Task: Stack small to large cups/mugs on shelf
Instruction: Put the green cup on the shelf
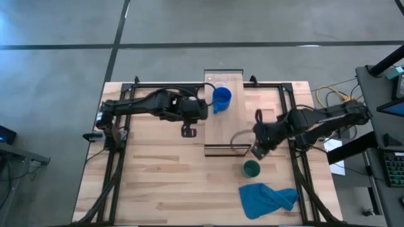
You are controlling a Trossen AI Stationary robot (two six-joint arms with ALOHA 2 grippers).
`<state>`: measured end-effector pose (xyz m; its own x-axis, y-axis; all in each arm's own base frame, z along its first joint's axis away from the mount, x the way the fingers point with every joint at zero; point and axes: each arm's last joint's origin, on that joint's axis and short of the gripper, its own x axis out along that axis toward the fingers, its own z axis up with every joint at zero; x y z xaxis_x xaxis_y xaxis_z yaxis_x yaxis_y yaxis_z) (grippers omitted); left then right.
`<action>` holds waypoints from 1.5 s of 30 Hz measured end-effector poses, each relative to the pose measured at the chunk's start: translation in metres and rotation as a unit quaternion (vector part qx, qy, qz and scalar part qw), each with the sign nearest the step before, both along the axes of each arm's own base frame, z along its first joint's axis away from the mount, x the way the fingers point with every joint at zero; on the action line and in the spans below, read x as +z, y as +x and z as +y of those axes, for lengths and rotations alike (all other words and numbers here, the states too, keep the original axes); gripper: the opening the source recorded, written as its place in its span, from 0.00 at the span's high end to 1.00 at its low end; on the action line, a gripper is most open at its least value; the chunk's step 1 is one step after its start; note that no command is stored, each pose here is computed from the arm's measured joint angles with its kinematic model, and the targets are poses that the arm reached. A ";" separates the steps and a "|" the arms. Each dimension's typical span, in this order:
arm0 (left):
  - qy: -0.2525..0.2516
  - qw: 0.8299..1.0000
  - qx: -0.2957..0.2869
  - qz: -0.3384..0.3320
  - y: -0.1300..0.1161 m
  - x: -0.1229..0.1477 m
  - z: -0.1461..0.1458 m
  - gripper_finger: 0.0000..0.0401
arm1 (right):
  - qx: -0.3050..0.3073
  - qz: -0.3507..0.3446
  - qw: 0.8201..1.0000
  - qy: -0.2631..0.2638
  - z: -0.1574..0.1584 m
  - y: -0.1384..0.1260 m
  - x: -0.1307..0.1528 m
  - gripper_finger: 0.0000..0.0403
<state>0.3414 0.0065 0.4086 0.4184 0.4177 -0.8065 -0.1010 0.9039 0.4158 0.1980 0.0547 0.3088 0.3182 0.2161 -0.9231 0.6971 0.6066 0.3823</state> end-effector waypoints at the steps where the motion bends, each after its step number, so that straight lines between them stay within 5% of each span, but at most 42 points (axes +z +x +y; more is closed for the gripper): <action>1: -0.008 1.000 0.016 -0.005 -0.002 0.001 0.000 0.88 | 0.000 0.010 1.000 0.003 0.005 -0.002 -0.001 0.84; 6: -0.023 0.999 0.043 -0.016 -0.007 0.004 0.000 0.88 | -0.009 0.049 0.999 0.011 0.028 -0.004 -0.012 0.84; 12: -0.027 0.999 0.039 -0.015 -0.007 0.003 -0.001 0.88 | -0.045 0.068 0.995 -0.054 0.038 0.006 -0.029 0.84; 22: -0.028 0.999 0.037 -0.009 -0.007 0.002 -0.002 0.88 | -0.045 0.133 0.986 -0.086 0.047 0.025 -0.060 0.84; 45: -0.020 1.000 0.022 0.001 -0.007 0.002 -0.002 0.88 | -0.040 0.161 0.982 -0.086 0.050 0.030 -0.075 0.84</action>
<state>0.3341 0.0046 0.4103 0.3992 0.4024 -0.8239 -0.1408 0.9148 0.3786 0.2277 0.1044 0.2338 0.0142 0.0337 -0.9993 0.8133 0.5810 0.0311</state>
